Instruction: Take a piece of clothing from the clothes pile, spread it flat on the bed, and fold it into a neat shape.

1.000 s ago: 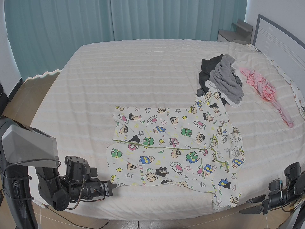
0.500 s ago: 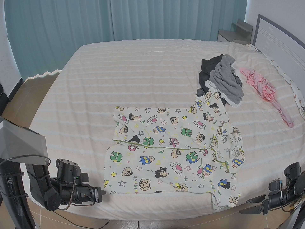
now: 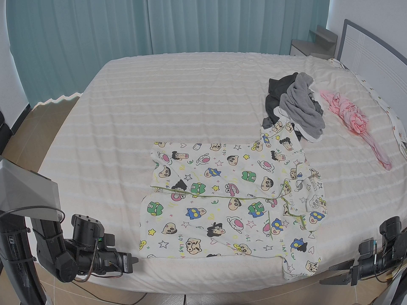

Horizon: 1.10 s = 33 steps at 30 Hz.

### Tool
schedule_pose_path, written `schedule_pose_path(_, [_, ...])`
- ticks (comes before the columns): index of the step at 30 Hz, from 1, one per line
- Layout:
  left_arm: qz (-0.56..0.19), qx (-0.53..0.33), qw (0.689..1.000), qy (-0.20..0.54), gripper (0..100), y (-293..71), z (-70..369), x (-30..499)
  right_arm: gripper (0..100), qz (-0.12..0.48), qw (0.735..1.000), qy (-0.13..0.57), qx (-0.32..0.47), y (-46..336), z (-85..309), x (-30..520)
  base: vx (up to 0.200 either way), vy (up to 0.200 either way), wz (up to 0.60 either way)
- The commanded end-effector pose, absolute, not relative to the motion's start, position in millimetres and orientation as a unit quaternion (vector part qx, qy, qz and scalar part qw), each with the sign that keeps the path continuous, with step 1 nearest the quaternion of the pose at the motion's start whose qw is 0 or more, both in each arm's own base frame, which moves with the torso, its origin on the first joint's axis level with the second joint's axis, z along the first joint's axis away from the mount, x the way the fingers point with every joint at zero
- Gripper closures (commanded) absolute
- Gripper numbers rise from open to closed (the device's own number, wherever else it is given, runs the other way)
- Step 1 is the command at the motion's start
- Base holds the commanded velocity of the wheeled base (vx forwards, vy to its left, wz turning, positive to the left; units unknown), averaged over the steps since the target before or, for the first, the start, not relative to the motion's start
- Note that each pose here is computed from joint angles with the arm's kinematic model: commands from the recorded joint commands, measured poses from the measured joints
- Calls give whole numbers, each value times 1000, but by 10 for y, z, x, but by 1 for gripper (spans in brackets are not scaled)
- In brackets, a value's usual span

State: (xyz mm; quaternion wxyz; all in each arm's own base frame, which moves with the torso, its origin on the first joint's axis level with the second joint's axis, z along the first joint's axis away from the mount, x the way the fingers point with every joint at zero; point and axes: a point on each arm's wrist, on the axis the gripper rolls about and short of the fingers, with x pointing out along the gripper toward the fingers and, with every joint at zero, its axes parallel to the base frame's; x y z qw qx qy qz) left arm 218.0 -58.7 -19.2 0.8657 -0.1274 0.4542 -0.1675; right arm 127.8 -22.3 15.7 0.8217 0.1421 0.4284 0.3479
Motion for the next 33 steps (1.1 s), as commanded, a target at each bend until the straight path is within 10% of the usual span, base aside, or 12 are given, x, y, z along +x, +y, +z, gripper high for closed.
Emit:
schedule_pose_path(1, [-164,-142,875,434,100,-547,-75,2181,0,347,819,434,146,-211,144,1234,0,0,0])
schedule_pose_path(15, [-141,-295,844,424,100,-681,140,2160,0,281,849,440,75,-369,-218,1605,0,0,0])
schedule_pose_path(33, [-153,-282,849,420,100,-846,-160,2259,0,327,841,432,-5,3,-468,1870,0,0,0])
